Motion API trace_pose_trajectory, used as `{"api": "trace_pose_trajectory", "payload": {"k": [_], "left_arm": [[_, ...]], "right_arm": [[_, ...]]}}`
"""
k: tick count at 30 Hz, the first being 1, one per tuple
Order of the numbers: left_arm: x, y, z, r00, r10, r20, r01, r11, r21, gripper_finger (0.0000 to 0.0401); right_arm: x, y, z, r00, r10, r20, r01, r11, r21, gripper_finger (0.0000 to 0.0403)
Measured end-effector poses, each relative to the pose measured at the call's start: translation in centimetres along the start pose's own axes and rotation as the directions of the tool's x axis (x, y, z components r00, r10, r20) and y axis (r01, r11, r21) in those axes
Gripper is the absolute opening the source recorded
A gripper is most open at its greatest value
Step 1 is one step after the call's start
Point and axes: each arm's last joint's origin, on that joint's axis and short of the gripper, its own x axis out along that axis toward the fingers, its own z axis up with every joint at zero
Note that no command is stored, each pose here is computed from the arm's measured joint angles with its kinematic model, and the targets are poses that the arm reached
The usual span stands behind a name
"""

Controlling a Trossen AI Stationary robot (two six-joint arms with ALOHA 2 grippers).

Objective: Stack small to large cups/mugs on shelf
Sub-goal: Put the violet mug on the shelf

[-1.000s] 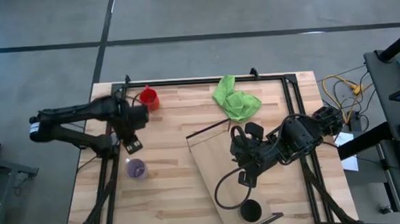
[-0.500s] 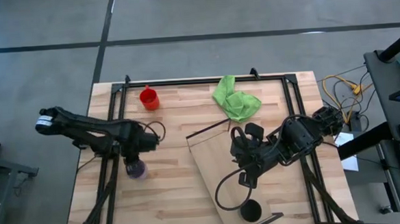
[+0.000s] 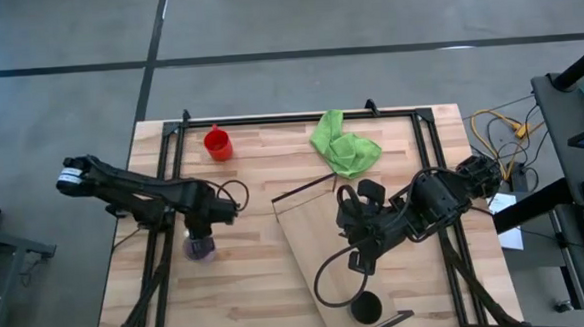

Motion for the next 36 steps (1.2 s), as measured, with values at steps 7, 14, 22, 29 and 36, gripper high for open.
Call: {"api": "trace_pose_trajectory", "payload": {"k": [7,14,22,29,36], "left_arm": [[0.6,0.0,0.2,1.0,0.012,-0.019,-0.012,1.0,-0.003,0.0047],[1.7,-0.3,1.1,0.998,0.03,-0.047,-0.03,1.0,-0.007,0.0047],[2.8,-0.5,1.9,0.993,0.051,-0.108,-0.053,0.998,-0.016,0.0012],[2.1,-0.8,2.3,0.997,0.033,-0.071,-0.034,0.999,-0.016,0.0003],[-1.8,-1.9,3.2,0.997,-0.04,0.068,0.043,0.998,-0.054,0.0002]], "right_arm": [[0.0,0.0,0.0,1.0,-0.001,-0.001,0.001,1.0,-0.001,0.0072],[0.0,0.0,0.0,1.0,-0.001,-0.001,0.001,1.0,-0.001,0.0073],[0.0,0.0,0.0,1.0,-0.001,-0.001,0.001,1.0,-0.001,0.0073],[0.0,0.0,0.0,1.0,-0.001,-0.001,0.001,1.0,-0.004,0.0073],[0.0,0.0,0.0,1.0,-0.001,-0.001,0.001,1.0,-0.004,0.0073]]}}
